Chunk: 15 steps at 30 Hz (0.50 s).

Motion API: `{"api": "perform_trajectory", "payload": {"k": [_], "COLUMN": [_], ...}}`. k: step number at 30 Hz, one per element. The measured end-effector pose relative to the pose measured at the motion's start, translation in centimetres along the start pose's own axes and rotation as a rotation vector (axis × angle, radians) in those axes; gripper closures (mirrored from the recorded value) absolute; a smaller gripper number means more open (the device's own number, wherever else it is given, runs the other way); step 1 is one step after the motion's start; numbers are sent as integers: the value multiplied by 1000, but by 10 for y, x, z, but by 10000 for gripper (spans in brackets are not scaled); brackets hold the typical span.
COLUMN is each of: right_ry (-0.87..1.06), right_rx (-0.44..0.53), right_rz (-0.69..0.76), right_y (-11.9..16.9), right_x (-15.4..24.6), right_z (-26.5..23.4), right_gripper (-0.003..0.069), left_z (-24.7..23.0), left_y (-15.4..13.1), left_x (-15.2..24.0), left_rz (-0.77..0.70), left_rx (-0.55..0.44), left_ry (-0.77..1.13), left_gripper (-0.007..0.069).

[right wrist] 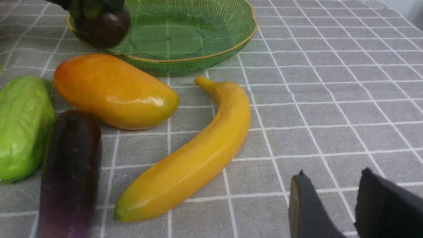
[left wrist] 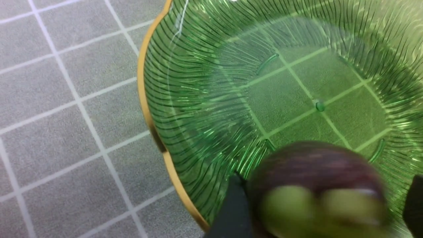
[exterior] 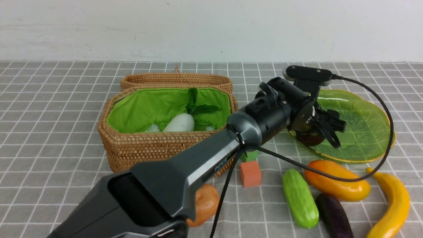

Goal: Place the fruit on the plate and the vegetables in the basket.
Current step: Grab a mangosteen with your left arm and put it on the plate on the right

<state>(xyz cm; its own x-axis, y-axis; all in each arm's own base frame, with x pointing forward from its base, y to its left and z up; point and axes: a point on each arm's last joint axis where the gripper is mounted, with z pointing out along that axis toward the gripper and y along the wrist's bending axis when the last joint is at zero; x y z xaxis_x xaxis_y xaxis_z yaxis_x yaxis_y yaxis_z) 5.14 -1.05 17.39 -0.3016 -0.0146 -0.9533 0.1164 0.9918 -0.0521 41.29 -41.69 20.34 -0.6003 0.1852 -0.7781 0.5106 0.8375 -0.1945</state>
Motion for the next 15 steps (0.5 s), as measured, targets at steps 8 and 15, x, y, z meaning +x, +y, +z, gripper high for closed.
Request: {"api": "perform_trajectory", "payload": {"k": [8,15], "right_ry": [0,0], "right_rx": [0,0], "right_rz": [0,0], "right_y": [0,0], "right_x": [0,0], "right_z": [0,0], "right_gripper": [419,419], "left_z": [0,-14], "left_y": [-5,-6], "left_x": [2,-2], "left_rz": [-14,19], "left_rx": [59,44], "left_ry": [19,86], "left_gripper": [-3,98]}}
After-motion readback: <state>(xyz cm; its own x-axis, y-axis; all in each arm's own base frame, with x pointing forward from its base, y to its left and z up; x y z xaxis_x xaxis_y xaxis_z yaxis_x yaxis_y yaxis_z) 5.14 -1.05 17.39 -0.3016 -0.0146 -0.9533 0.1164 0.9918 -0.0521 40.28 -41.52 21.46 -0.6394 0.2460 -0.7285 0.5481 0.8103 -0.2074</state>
